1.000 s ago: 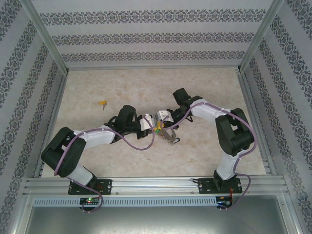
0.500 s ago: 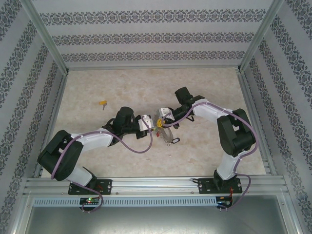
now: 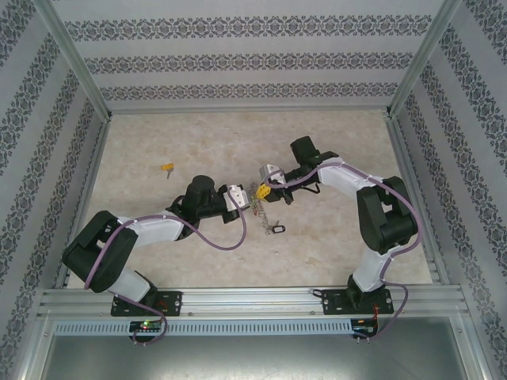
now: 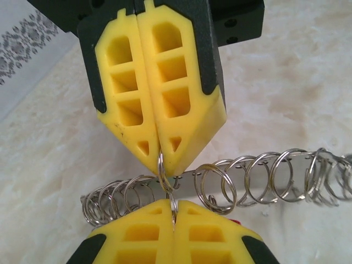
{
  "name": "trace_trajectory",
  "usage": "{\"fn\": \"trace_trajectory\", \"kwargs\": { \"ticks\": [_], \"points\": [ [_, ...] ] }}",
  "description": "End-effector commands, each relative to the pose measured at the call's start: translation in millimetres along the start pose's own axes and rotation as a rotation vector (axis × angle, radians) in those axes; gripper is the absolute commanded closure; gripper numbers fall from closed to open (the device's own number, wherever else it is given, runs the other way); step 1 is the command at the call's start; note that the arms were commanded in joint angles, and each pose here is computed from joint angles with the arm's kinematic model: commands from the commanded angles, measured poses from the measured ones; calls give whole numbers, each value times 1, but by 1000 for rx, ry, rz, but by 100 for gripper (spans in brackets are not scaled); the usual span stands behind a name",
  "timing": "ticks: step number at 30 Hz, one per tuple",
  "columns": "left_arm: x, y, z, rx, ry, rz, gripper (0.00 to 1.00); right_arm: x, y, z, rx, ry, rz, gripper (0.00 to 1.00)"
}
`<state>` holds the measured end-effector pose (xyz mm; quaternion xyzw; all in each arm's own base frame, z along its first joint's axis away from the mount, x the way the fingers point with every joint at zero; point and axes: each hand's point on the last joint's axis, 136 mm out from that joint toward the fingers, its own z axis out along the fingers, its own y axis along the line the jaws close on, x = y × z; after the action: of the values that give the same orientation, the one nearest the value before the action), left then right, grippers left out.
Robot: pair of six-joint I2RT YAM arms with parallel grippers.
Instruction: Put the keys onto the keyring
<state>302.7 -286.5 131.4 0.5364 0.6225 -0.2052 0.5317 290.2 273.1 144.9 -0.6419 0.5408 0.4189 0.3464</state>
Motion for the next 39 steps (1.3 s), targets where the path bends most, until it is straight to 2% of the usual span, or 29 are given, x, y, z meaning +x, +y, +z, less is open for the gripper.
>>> {"fn": "trace_trajectory", "kwargs": {
  "ticks": [1,7,11,15,21,28,30,38,39],
  "points": [
    [16,13,-7,-51,54,-64,100,-50,3,-29,1,-151,21,100],
    [-13,24,-12,-67,-6,-28,100,-85,1,-40,-7,-224,58,100],
    [-19,27,-15,-78,-7,-4,100,-105,3,-52,-2,-249,56,100],
    [-24,25,-16,-61,-23,-8,100,-120,-6,-59,39,-239,118,100],
    [-53,22,-18,-46,-91,-9,100,-142,-18,-47,140,-228,189,100],
    [-68,36,-21,-103,-107,-37,99,-173,-31,-53,275,-388,227,100],
    [-74,39,-23,-119,-123,-51,93,-177,-31,-54,294,-403,239,100],
    [-103,46,-39,-130,-177,-117,82,-175,-26,-51,357,-398,215,100],
    [-103,45,-42,-138,-180,-114,74,-173,-27,-52,357,-396,216,100]
  ]
}}
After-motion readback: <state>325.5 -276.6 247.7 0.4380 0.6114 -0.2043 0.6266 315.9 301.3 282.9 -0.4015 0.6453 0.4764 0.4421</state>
